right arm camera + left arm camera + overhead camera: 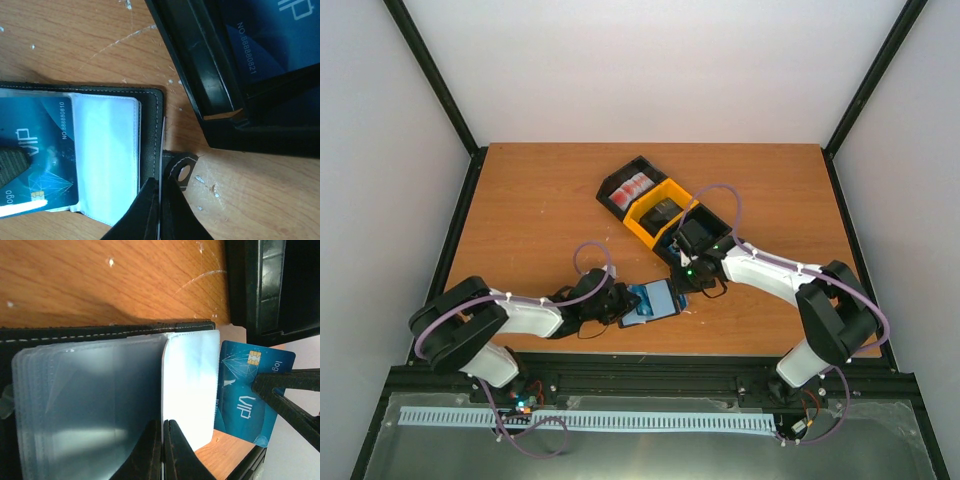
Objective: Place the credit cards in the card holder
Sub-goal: Insert the credit card into the card holder.
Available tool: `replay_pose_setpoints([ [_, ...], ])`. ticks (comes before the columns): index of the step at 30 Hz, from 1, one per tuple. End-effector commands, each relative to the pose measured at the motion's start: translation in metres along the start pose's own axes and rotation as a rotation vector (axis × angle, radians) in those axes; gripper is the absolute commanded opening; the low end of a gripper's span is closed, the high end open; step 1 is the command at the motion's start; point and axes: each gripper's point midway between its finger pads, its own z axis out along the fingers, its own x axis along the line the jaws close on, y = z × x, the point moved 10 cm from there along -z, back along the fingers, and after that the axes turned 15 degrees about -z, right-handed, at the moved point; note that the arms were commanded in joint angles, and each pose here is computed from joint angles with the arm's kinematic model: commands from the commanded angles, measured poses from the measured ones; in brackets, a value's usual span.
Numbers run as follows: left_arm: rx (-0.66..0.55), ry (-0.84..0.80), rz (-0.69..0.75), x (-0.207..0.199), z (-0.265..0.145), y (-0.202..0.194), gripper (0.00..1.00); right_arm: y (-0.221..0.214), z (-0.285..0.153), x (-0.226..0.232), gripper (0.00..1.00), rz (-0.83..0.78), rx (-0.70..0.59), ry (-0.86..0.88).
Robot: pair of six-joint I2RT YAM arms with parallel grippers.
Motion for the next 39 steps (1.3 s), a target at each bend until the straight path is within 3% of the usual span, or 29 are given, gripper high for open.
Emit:
replay_pose_setpoints([
  [1,0.044,-0.031,-0.022,0.002,0.006,-0.005,0.00,0.002,0.005,0.001,0.03,-0.017,-0.009,-0.002],
  [27,0.094,-0.106,-0.059,0.008,0.014,-0.009,0.02,-0.003,0.006,0.003,0.03,-0.011,0.014,0.025],
  [35,0.018,-0.092,-0.087,0.011,0.010,-0.003,0.03,-0.001,-0.003,0.004,0.03,-0.009,-0.017,0.027],
  [39,0.034,-0.111,-0.066,0.006,0.014,-0.004,0.04,0.000,-0.007,0.006,0.03,-0.017,-0.022,0.043],
])
